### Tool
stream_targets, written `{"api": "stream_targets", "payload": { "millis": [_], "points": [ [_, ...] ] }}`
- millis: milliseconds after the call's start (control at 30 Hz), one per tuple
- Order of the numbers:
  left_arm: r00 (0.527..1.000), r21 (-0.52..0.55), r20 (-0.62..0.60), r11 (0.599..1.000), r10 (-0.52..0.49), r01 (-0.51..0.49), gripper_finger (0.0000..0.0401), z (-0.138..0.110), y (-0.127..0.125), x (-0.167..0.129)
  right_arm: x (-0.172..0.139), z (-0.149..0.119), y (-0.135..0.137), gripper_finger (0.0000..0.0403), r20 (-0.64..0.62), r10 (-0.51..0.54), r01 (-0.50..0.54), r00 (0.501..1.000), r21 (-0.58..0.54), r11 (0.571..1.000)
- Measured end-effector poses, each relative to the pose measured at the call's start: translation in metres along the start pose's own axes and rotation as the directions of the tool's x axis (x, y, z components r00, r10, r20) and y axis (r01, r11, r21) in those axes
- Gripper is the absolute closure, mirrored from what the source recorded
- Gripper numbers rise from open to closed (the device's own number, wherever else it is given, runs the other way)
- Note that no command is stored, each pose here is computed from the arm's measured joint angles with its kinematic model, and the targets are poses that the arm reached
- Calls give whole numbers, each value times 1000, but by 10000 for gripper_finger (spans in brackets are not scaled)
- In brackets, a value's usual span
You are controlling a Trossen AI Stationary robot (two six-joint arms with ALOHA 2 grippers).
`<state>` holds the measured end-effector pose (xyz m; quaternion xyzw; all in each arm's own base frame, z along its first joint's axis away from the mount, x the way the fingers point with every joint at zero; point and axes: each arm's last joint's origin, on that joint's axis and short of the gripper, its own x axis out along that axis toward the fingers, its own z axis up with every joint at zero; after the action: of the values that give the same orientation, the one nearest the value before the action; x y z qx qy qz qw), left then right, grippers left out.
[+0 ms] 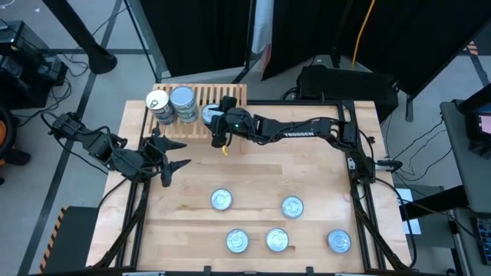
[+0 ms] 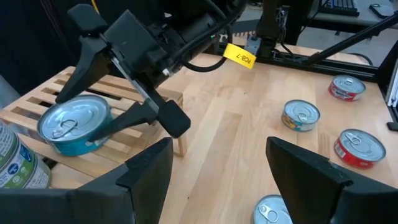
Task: Stack canned seafood by type on shelf
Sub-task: Put the top left light blue can on the shelf
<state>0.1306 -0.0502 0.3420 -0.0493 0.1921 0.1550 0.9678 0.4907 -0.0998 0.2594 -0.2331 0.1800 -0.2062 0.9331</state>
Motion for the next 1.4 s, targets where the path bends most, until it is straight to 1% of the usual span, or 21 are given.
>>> {"api": "stream_targets", "payload": {
  "millis": [133,233,300,433,500,567,733,800,867,967,1100,1233,1300,1400],
  "points": [
    [1000,-2,0,1000,0,0,136,0,0,0,0,0,0,114,1,2,-2,1000,70,998],
    [1000,-3,0,1000,0,0,136,0,0,0,-2,2,-1,106,-1,3,-3,1000,88,996],
    [1000,-3,0,1000,0,0,136,0,0,0,-5,6,-2,107,10,0,-1,1000,82,997],
    [1000,1,-4,1000,2,-2,136,0,0,0,-21,23,-5,120,15,-14,13,1000,71,997],
    [1000,7,-9,1000,4,-4,136,-1,0,0,-32,28,-7,131,-21,16,-14,1000,65,998],
    [1000,11,-13,1000,7,-6,136,-2,1,0,-38,29,-8,147,-55,44,-40,998,77,996],
    [1000,18,-19,1000,9,-9,136,-2,0,1,-41,13,-4,208,-208,120,-97,971,116,988],
    [1000,17,-18,1000,9,-9,136,-2,1,1,-38,9,-1,238,-214,158,-130,964,137,982],
    [1000,15,-17,1000,8,-8,136,-2,0,1,-35,4,2,269,-233,166,-135,958,142,981],
    [1000,8,-15,1000,7,-7,136,-2,0,1,-31,-1,5,313,-245,167,-137,955,138,981],
    [1000,3,-9,1000,4,-4,136,-1,0,1,-30,1,0,361,-223,148,-117,964,143,983],
    [1000,4,-3,1000,2,-2,136,0,0,1,-26,-1,-8,395,-209,129,-98,969,152,983],
    [1000,11,-2,1000,2,-2,136,0,0,1,-25,-2,-12,400,-204,119,-88,972,157,984],
    [1000,18,-1,1000,1,-1,136,0,-1,1,-23,-2,-18,396,-192,104,-71,976,169,983]
  ]
}}
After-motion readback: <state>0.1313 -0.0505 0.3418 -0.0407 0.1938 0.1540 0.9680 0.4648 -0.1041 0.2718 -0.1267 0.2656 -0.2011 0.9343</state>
